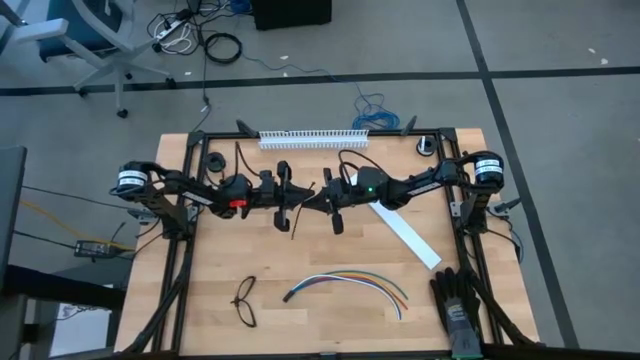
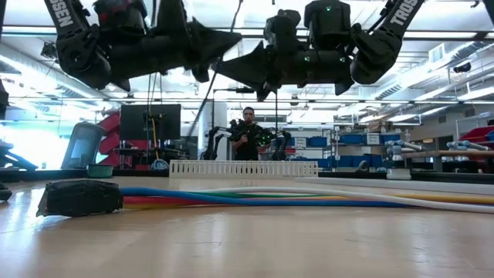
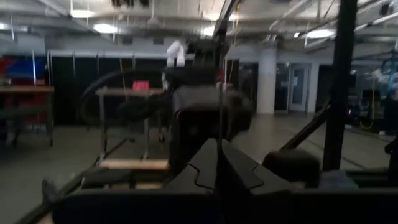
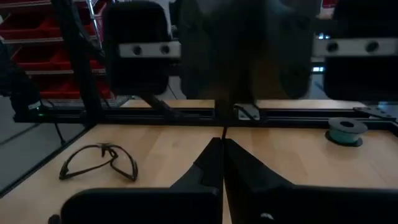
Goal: Ziptie cables
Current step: Wrap the zip tie around the cable wires
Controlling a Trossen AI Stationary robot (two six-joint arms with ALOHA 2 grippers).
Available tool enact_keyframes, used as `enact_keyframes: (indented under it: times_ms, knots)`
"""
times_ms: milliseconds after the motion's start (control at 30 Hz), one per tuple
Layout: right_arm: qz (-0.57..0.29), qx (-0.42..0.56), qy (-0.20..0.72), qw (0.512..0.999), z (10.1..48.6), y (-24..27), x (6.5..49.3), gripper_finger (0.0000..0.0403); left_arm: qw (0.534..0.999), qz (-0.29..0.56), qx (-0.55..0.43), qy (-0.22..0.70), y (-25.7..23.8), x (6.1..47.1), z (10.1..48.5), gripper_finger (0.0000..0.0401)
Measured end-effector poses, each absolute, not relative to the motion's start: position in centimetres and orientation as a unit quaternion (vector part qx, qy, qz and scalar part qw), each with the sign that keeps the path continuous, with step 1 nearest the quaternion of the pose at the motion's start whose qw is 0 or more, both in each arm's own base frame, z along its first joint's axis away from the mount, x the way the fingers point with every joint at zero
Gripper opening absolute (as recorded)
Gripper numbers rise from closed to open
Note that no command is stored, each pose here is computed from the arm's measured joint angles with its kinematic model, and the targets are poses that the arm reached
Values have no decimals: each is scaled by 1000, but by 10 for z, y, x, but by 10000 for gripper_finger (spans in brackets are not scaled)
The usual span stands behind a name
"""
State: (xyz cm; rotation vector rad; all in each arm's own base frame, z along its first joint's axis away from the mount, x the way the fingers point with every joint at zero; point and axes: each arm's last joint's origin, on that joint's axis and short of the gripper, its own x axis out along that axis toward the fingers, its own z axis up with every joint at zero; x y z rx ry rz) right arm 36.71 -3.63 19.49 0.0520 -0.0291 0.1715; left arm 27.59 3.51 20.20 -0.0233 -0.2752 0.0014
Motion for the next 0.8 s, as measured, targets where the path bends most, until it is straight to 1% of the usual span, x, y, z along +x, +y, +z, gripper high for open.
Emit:
enact_keyframes:
  times_ms: [167,500,633,800]
  knots:
    - [86,34,-12,996,195,-36,367,0,992,0,-40,-120,36,277,199,42]
    - [86,46,2,995,192,-36,367,0,993,0,-40,-115,36,277,198,83]
    - [85,66,4,994,192,-37,367,0,993,0,-38,-115,36,277,198,82]
    - [100,68,5,993,192,-37,367,15,993,1,-26,-115,36,277,198,61]
